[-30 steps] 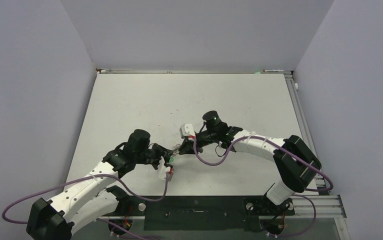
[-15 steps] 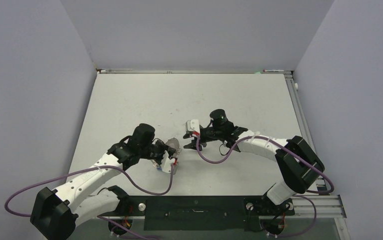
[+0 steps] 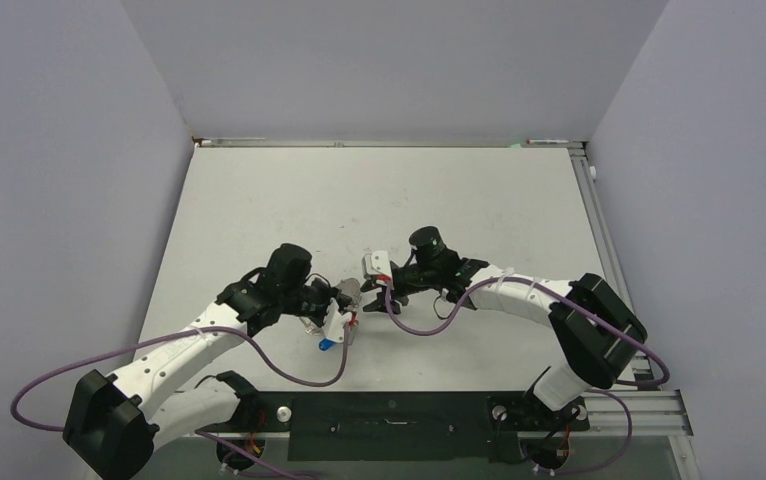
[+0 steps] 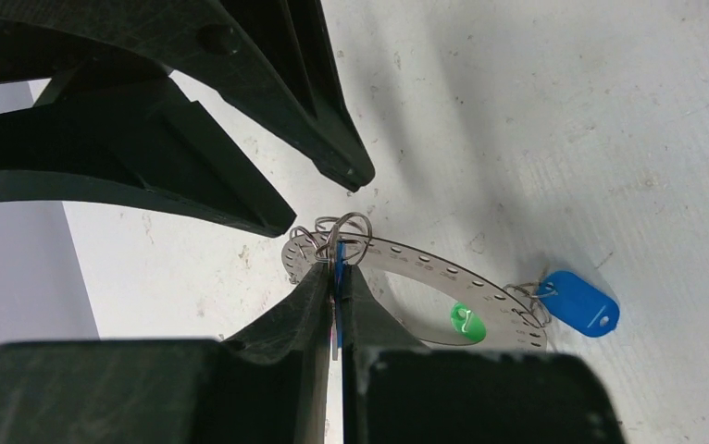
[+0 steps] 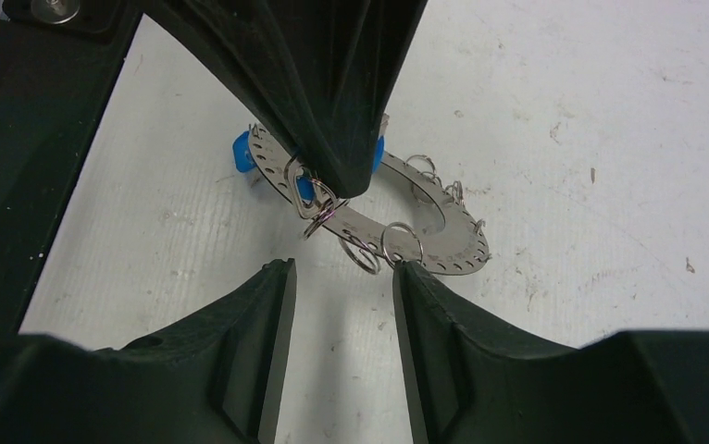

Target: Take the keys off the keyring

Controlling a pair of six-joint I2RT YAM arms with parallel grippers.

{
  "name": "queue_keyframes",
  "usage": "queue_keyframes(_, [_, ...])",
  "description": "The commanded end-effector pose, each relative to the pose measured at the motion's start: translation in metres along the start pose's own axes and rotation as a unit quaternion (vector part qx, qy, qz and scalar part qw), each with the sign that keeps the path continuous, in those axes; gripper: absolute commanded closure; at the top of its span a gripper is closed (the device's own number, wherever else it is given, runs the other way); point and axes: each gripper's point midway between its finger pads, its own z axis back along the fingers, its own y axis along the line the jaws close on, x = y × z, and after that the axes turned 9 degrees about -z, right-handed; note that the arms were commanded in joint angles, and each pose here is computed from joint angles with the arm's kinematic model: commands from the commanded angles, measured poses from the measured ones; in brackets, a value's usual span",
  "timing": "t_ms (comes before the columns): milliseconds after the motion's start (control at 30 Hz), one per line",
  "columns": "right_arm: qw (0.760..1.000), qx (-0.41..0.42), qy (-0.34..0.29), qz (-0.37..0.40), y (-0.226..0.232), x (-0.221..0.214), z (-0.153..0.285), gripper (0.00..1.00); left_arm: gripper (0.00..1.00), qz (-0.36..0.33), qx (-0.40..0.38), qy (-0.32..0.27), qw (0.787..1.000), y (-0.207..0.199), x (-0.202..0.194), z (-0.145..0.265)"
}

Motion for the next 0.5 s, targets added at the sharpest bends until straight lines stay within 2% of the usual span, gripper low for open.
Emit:
queue_keyframes(0, [0.999,0.001,-0.047,0.006,-0.004,0.041,0.003,0.57,1.00,0.006,0.029,-0.021,0.999,0.024,0.012,0.007])
queue_keyframes(200, [0.996,-0.007,-0.082,-0.046,-0.008,0.052,0.003,0.60,1.00,0.016,0.040,-0.021,0.999,0.030,0.013,0.009])
queue_keyframes(467, [0.994,-0.002,-0.086,-0.064,-0.005,0.046,-0.002,0.61,1.00,0.026,0.049,-0.021,0.998,0.035,0.012,0.011])
